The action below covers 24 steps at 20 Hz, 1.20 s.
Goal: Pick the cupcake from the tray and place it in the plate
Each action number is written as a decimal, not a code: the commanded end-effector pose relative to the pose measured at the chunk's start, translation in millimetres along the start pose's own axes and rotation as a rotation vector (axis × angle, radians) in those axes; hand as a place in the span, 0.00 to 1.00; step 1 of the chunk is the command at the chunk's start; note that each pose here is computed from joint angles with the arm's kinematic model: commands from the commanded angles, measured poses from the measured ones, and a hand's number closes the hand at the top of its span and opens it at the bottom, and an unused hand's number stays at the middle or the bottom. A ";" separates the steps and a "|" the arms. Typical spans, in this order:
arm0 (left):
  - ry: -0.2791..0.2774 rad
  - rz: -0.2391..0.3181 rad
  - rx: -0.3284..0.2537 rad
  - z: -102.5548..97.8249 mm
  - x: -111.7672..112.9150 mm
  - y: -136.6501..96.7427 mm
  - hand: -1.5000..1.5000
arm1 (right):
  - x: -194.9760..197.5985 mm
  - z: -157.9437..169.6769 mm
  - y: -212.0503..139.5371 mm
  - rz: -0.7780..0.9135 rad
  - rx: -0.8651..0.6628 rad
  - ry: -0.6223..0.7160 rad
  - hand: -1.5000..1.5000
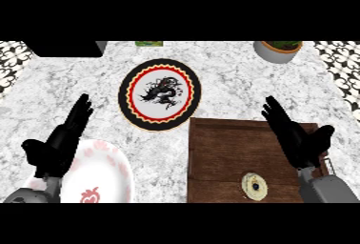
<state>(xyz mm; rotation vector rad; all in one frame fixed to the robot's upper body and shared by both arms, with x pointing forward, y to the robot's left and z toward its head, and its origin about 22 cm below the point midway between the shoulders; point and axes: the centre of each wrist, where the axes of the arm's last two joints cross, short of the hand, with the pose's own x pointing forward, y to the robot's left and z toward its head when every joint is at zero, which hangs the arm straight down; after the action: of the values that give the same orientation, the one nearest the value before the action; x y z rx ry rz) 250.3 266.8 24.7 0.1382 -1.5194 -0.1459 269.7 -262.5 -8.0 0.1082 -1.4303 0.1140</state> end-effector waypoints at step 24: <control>0.116 0.010 0.063 -39.3 4.9 30.5 0.50 | 18.8 10.5 -86.2 0.581 0.584 -0.458 0.00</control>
<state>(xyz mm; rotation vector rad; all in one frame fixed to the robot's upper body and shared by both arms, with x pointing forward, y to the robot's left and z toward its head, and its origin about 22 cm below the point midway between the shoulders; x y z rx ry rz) 282.1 287.2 23.0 0.1760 -1.4107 -0.0823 266.2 -351.5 -2.0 0.2253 -1.8264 0.9228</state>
